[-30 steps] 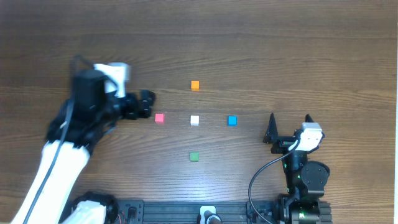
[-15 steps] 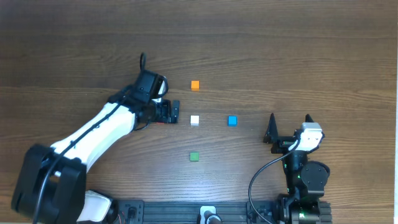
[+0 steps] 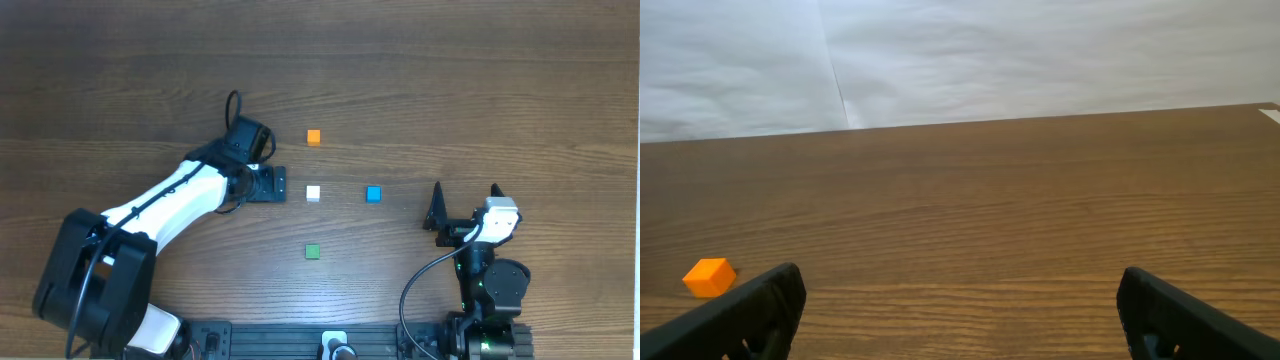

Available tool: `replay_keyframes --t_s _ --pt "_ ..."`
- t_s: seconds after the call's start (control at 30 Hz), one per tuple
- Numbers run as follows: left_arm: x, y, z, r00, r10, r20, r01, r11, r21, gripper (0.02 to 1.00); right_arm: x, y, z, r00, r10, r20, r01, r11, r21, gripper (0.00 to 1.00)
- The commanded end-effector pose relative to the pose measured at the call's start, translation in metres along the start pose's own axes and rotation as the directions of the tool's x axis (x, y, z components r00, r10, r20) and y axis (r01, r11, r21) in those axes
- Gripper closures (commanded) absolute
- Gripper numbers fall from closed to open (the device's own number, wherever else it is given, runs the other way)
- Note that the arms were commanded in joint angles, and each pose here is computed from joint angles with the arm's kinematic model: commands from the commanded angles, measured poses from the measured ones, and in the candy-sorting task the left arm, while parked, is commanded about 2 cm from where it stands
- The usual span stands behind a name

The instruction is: Stack Cubes

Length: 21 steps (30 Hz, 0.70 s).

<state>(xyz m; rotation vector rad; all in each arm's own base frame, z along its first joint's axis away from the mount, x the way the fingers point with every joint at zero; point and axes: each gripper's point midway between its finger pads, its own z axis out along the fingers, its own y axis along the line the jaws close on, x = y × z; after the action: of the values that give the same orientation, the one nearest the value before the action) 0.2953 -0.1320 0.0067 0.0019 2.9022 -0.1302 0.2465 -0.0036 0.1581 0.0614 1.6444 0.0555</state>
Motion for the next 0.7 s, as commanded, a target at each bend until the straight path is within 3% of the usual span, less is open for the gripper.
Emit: replay_keyframes --t_s 0.03,0.37,0.7 --pt "-0.0053 -0.0013 -0.0003 1.0 -0.019 0.016 0.019 1.0 -0.023 0.023 0.0011 0.0004 -0.0001 1.0 -0.005 0.002 0.005 1.0 -0.005 0.007" --pt "0.0003 0.0063 0.0006 1.0 -0.009 0.001 0.009 0.997 -0.074 0.286 0.0011 0.0004 -0.0001 1.0 -0.005 0.002 0.005 1.0 -0.005 0.009" --pt "0.0002 0.004 0.0036 1.0 0.01 0.01 -0.009 0.996 -0.092 0.323 0.0011 0.0004 -0.0001 1.0 -0.005 0.002 0.005 1.0 -0.005 0.012"
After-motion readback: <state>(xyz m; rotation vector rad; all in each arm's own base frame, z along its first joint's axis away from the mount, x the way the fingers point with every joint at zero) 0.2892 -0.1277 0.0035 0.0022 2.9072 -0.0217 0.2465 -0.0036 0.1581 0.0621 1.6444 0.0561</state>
